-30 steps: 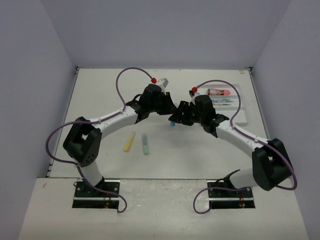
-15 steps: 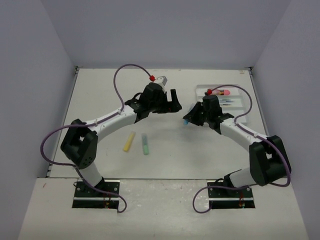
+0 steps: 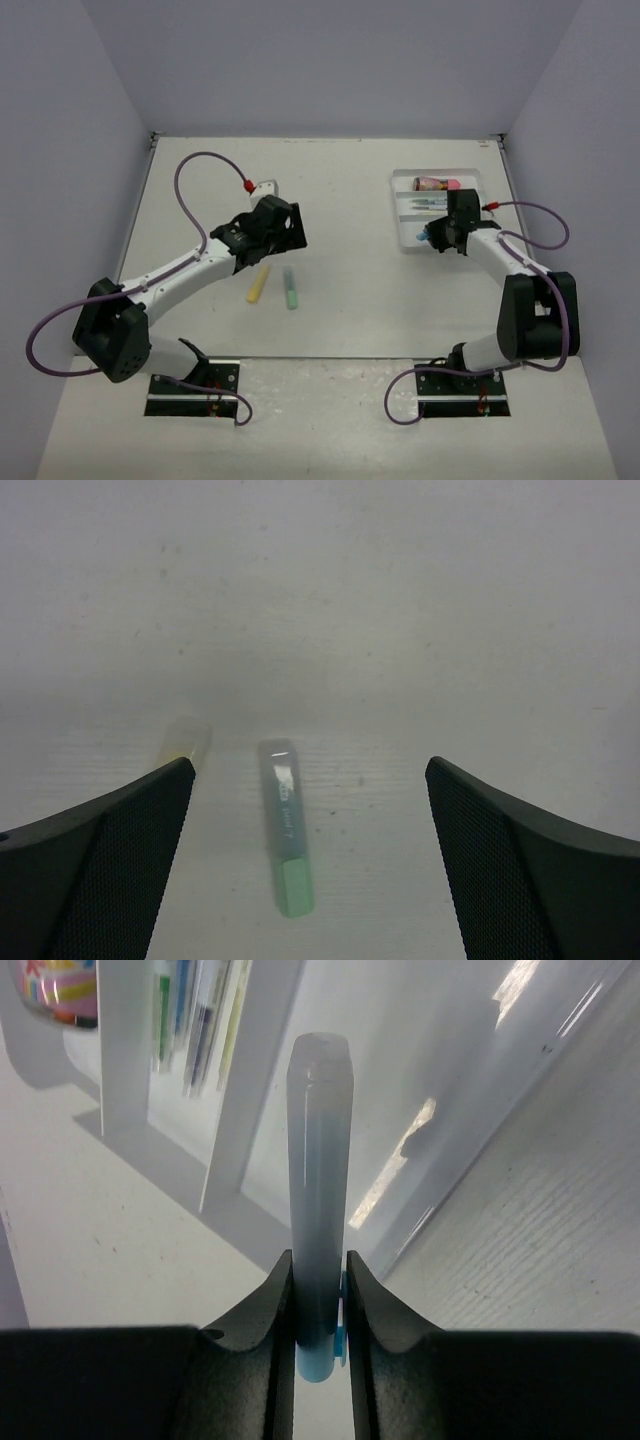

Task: Sort the stationery into containers
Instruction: Place the stationery in the storage box, then pick up the stationery from the center of the board.

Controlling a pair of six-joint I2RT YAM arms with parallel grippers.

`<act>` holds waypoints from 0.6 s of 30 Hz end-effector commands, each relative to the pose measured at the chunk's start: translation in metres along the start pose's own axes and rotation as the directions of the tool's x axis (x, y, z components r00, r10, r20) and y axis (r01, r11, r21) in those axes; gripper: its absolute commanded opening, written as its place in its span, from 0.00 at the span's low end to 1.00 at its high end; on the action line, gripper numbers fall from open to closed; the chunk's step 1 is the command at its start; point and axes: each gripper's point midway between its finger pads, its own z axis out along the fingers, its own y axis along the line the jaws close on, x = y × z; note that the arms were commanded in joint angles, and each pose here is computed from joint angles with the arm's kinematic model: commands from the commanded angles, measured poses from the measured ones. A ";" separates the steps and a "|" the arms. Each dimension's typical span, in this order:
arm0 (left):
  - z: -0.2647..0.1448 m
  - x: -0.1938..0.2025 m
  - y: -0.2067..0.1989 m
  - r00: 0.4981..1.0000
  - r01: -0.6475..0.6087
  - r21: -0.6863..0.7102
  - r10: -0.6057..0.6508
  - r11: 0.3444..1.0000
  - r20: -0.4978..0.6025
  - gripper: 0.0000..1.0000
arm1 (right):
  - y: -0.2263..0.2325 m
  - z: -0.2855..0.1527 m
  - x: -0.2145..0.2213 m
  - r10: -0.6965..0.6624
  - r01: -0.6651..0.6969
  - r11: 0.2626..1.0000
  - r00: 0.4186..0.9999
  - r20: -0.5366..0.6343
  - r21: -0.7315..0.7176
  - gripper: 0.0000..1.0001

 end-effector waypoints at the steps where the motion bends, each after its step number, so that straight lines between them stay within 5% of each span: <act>1: 0.002 0.033 0.035 0.999 0.036 -0.077 -0.036 0.996 -0.004 1.00 | 0.008 0.009 -0.032 0.082 -0.085 0.996 0.995 0.065 0.034 0.04; 2: 0.002 0.036 0.034 0.999 0.039 -0.058 -0.039 0.998 -0.005 1.00 | 0.012 0.008 -0.034 0.073 -0.075 0.997 0.995 0.065 0.024 0.09; 6: 0.004 0.053 0.037 0.999 0.018 -0.033 -0.019 0.999 -0.034 1.00 | 0.024 -0.002 -0.035 0.047 -0.045 0.998 0.997 0.059 -0.040 0.70; 18: 0.021 0.082 0.034 0.996 -0.069 -0.103 0.062 0.992 -0.070 0.99 | 0.066 -0.100 -0.038 -0.180 0.234 0.919 0.965 0.190 -0.319 0.77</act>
